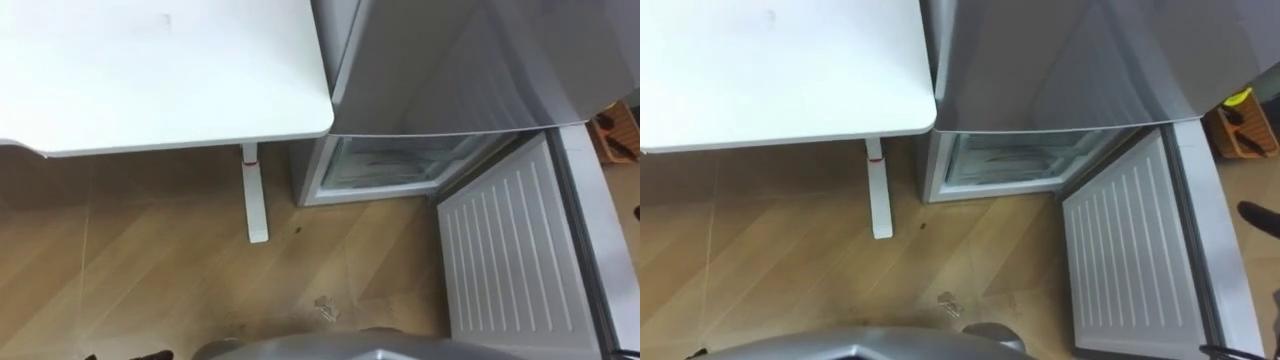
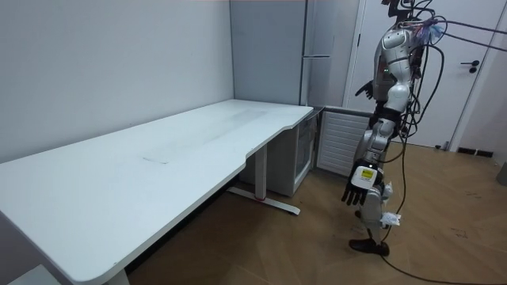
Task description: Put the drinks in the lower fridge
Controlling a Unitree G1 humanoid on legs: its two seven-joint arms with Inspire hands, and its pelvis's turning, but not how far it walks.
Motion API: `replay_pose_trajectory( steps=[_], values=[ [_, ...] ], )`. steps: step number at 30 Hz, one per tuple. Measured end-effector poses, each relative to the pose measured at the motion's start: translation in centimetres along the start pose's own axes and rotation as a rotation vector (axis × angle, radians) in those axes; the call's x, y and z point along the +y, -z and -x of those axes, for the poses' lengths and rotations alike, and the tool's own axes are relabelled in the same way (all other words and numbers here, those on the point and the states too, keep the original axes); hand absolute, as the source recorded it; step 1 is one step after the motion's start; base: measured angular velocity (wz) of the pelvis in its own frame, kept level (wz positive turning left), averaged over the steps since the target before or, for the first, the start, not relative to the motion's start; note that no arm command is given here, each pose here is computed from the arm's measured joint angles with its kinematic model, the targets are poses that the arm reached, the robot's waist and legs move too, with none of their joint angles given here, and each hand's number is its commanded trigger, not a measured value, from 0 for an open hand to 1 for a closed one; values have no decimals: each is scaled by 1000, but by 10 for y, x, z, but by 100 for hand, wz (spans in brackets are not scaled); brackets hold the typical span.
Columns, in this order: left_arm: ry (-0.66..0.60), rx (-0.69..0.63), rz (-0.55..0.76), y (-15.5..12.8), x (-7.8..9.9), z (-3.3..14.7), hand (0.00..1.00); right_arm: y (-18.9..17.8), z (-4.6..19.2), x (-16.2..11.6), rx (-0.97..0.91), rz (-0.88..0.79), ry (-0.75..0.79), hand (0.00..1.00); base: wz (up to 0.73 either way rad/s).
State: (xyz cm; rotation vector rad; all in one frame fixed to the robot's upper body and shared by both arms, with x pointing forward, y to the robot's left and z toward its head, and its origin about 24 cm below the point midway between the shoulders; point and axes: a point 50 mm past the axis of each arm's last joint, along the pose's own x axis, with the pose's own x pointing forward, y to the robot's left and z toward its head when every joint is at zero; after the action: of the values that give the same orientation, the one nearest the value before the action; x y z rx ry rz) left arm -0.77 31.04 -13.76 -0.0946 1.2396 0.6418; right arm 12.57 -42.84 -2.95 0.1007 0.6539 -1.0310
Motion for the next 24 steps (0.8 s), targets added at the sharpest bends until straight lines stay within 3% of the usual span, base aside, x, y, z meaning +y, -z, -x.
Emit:
replay_pose_trajectory(
  steps=[13,24],
  values=[
    [-10,45,4,8,9,2,0,53,3,-31,252,25,83,0,-1],
    [31,53,1,6,10,2,0,27,-2,-37,193,23,94,0,0]
  ],
)
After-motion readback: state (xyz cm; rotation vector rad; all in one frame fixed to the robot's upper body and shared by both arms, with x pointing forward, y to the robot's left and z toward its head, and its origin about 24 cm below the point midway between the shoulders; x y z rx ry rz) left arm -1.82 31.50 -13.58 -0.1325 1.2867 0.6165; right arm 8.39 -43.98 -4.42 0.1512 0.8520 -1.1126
